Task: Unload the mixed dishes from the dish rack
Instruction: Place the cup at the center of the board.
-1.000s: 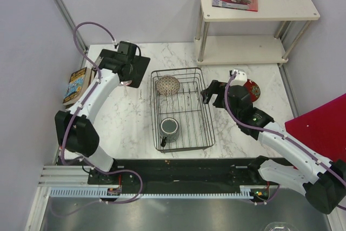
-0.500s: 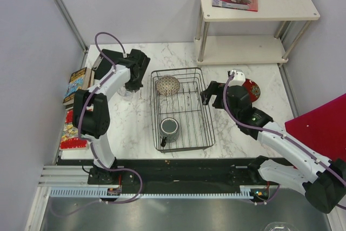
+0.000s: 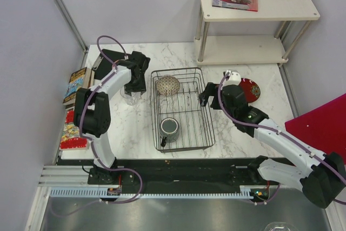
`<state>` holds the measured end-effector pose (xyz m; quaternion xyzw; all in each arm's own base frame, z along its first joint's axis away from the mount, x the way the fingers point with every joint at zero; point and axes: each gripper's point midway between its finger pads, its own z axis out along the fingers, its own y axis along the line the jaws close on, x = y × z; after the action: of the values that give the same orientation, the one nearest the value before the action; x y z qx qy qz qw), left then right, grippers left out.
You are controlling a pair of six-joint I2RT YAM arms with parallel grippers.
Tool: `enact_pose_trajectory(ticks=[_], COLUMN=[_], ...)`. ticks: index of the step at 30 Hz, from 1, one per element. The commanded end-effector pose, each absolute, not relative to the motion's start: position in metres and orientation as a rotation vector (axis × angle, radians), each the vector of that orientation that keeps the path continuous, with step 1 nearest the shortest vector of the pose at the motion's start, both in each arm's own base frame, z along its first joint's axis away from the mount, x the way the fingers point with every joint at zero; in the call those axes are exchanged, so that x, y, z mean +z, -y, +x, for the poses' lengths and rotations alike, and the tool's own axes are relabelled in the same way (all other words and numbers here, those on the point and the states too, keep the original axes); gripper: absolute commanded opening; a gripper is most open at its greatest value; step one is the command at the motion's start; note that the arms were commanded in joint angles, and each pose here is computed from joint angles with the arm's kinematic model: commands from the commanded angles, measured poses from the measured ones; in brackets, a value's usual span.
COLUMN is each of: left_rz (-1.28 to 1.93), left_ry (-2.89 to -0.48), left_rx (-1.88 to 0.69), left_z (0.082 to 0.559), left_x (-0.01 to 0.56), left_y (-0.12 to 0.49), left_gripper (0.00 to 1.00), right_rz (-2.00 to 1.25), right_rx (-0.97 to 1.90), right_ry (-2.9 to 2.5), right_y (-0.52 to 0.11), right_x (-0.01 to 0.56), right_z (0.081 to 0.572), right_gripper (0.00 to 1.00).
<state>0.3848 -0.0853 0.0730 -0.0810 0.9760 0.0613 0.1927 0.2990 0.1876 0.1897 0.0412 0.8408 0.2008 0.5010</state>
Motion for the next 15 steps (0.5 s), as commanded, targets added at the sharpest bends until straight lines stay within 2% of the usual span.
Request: enact_pose_trajectory(ticks=[1,9,15], left_rz=[-0.276,-0.302,-0.183], left_ry=[-2.624,-2.349,-2.251], left_rx=[0.077,-0.127,-0.302], left_z=[0.391,0.382,0.353], left_x=[0.115,0.225,0.262], left_y=[0.090,0.104,0.139], left_gripper=[0.61,0.66,0.69], right_rz=[0.076,-0.238,-0.549], right_rx=[0.517,0.717,0.709], right_ry=[-2.003,-1.995,-1.986], right_y=[-0.194,-0.248,-0.298], right_x=[0.202,0.211,0.207], right_z=[0.302,0.280,0.246], right_gripper=[0.98,0.98,0.98])
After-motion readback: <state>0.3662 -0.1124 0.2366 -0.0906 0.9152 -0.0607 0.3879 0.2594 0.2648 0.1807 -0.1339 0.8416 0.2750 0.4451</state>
